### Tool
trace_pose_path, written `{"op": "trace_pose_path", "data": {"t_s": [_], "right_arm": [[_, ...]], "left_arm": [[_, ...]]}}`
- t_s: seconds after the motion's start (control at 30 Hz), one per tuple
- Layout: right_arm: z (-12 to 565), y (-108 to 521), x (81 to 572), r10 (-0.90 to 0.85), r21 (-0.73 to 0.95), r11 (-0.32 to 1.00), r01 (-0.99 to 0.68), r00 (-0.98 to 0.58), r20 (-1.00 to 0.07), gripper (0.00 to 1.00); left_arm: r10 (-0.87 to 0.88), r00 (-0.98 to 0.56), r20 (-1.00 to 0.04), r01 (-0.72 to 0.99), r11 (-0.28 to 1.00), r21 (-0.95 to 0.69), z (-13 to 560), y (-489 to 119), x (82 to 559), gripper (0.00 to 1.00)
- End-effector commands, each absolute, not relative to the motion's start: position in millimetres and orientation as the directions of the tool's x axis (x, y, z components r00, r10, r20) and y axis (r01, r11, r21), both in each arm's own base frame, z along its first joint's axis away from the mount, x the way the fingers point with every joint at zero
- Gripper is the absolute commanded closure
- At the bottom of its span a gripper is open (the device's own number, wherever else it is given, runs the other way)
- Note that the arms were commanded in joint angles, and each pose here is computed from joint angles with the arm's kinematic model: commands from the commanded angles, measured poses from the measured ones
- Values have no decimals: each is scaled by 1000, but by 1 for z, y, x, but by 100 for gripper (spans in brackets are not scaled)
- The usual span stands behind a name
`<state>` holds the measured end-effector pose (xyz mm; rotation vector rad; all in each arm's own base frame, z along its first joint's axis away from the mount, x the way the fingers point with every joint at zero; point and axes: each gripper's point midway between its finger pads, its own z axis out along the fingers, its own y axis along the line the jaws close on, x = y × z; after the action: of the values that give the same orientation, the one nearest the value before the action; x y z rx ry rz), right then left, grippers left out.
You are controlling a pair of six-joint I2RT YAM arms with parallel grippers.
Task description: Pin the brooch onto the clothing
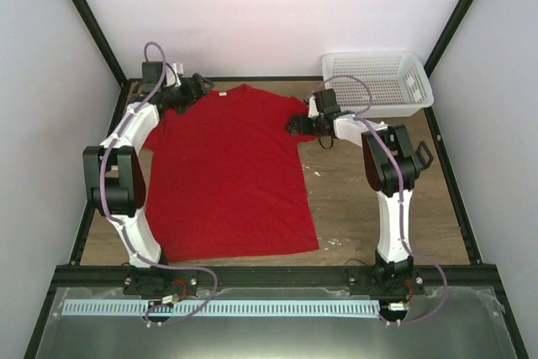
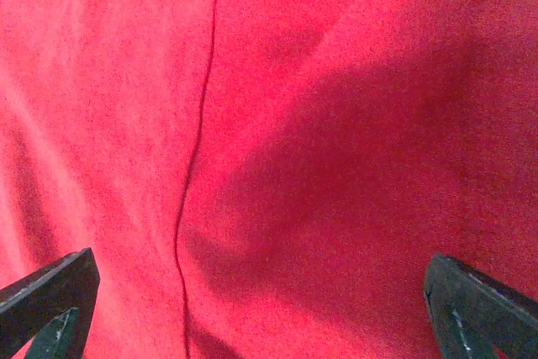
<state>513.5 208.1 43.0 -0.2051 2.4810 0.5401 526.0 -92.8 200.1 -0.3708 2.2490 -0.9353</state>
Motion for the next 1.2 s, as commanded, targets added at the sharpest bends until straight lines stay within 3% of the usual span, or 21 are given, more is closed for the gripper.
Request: {"op": "trace_pose_path", "data": {"t_s": [0.0,0.17,0.3,0.5,0.67,0.93,1.17], "right_arm": [[8,178,476,26,322,937,-138,-890,-456,0],[-3,152,453,32,246,965,-87,-897,-441,0],[27,153,461,24,241,964,-108,-873,-488,0],[104,214,493,-52,281,910,-306,-755,-654,0],[123,269,533,-75,319,858,-402,-713,-697,0],[111,315,576,-70,389,795,-465,-708,-703,0],[61,301,602,-100,315,850,-423,-716,-691,0]], "left_arm": [[-459,-724,-514,52,707,-705,227,-94,509,4],[-448,-720,-530,28,745,-667,223,-76,497,3],[-454,-725,-518,-30,773,-634,208,-58,493,3],[-458,-718,-525,-99,813,-575,192,-34,491,3],[-455,-727,-515,-133,828,-545,178,-25,495,2],[-493,-707,-507,-201,828,-524,164,1,495,2],[-533,-672,-515,-278,825,-492,148,42,502,1]]}}
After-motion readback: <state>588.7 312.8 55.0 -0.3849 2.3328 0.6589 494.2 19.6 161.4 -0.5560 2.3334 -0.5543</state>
